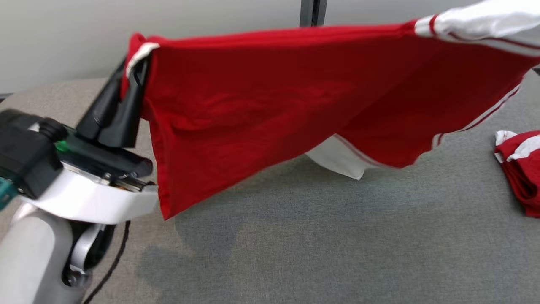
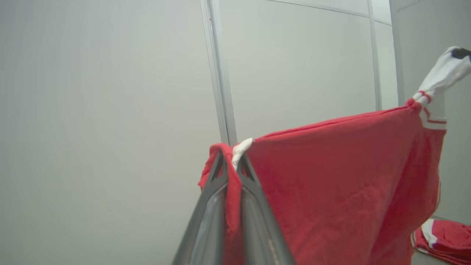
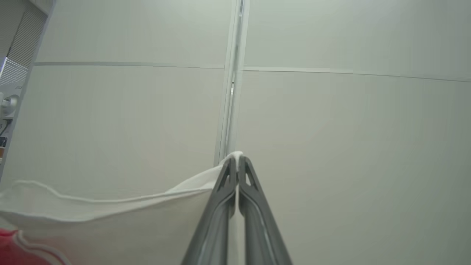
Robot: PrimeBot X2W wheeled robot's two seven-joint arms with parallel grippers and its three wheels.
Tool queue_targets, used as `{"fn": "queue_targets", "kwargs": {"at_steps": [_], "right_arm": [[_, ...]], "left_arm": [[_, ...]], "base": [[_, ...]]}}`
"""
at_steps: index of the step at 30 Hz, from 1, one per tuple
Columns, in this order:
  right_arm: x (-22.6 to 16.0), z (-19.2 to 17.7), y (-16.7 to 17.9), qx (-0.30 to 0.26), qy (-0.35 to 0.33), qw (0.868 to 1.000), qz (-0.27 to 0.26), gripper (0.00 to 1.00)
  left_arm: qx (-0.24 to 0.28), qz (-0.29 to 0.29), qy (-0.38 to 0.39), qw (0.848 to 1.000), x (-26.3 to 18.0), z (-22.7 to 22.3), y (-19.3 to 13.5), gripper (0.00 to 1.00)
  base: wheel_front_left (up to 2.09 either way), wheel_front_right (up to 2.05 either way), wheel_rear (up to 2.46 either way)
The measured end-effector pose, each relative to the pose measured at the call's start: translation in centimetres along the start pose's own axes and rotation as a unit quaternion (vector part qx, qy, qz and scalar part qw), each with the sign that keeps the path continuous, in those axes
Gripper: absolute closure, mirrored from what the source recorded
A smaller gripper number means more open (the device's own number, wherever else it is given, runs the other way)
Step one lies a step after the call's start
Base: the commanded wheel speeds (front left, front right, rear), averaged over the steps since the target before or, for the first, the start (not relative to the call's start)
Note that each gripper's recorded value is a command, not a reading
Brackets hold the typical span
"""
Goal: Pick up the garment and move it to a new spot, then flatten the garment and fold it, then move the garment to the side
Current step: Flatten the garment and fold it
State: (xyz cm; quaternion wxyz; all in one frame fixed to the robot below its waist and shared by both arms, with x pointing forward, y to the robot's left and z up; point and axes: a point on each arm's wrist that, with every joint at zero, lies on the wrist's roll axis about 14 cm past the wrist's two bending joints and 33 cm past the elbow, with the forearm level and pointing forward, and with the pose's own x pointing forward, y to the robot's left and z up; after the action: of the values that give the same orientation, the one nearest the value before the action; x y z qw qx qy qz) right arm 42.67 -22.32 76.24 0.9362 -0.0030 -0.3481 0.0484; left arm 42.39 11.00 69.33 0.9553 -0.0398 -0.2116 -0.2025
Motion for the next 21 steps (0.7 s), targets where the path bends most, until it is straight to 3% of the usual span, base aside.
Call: {"fn": "queue_targets", "kwargs": {"at_steps": [4,8,21], "right_arm": [[0.8,3.9,-0.1,-0.020,-0.036,0.999,0.004,1.00],[0.9,5.1,-0.4,-0.027,-0.042,0.999,0.003,1.00],[2.9,1.5,-0.4,0.003,-0.009,1.000,0.008,1.00]], "left_arm": [[0.019,-0.005,-0.039,0.999,0.7,3.1,-0.1,1.00],[0.022,-0.011,-0.055,0.998,1.1,4.3,-0.4,1.00],[-0.004,-0.011,-0.033,0.999,3.7,1.4,1.2,1.00]], "base": [[0.00,0.00,0.00],[0.00,0.00,0.00],[0.00,0.00,0.00]]}}
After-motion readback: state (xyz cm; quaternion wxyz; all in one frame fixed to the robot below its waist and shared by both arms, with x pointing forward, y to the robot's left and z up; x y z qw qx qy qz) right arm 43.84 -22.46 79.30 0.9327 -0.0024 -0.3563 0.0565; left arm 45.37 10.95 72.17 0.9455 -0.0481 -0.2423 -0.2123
